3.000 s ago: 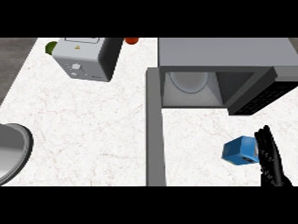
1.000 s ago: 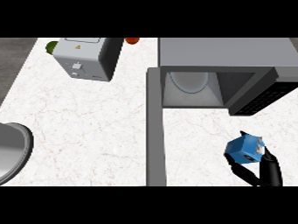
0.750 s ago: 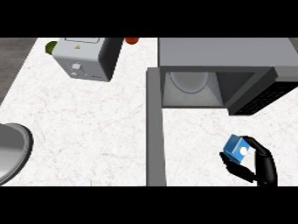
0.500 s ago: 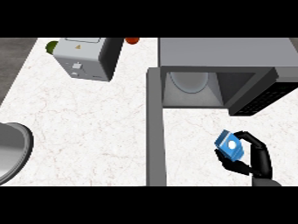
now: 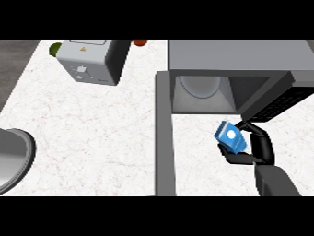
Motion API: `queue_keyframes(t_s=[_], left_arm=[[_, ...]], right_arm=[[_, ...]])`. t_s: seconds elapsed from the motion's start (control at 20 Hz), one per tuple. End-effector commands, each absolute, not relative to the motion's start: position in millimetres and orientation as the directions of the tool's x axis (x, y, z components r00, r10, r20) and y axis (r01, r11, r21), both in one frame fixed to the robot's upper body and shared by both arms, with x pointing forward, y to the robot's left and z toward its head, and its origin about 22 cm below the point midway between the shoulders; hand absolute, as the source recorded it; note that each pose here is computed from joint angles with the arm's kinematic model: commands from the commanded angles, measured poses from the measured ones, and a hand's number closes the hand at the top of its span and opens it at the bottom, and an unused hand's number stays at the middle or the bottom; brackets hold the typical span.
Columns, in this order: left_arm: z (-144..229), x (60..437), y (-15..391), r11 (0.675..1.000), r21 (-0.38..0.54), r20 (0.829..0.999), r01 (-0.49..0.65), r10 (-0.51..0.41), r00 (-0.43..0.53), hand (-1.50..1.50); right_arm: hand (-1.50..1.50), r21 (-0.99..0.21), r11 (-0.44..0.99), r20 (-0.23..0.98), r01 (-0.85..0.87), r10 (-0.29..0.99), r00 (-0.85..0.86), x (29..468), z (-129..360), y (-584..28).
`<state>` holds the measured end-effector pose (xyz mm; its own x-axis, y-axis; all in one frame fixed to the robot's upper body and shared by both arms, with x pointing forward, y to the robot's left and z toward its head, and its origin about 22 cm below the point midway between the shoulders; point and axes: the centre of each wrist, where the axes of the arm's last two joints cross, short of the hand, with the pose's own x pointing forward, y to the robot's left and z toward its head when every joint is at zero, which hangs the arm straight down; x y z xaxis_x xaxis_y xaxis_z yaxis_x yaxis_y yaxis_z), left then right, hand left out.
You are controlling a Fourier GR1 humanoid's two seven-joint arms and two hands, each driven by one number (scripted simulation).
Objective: Pick up the milk, place it into the microwave and close the microwave
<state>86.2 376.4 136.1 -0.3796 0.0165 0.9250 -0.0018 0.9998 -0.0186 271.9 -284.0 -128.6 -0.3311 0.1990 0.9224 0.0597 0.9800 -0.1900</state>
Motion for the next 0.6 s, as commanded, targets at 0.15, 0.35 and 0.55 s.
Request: queue_keyframes(t_s=[0.15,0.35,0.55], left_arm=[[131.5,85.2,398.3,1.0,-0.026,0.928,-0.011,0.02,-0.373,-1.5],[122.7,93.0,377.2,0.999,-0.023,0.932,-0.035,0.009,-0.363,-1.5],[112.6,86.3,391.0,0.999,-0.035,0.937,-0.04,0.019,-0.349,-1.5]], right_arm=[[1.5,-0.08,0.989,0.919,-0.123,0.025,-0.393,276.3,-109.0,-255.9],[1.5,-0.125,0.989,0.9,-0.08,0.079,-0.429,281.3,-68.8,-231.8],[1.5,-0.168,0.984,0.899,-0.061,0.127,-0.42,298.3,-46.6,-228.7]])
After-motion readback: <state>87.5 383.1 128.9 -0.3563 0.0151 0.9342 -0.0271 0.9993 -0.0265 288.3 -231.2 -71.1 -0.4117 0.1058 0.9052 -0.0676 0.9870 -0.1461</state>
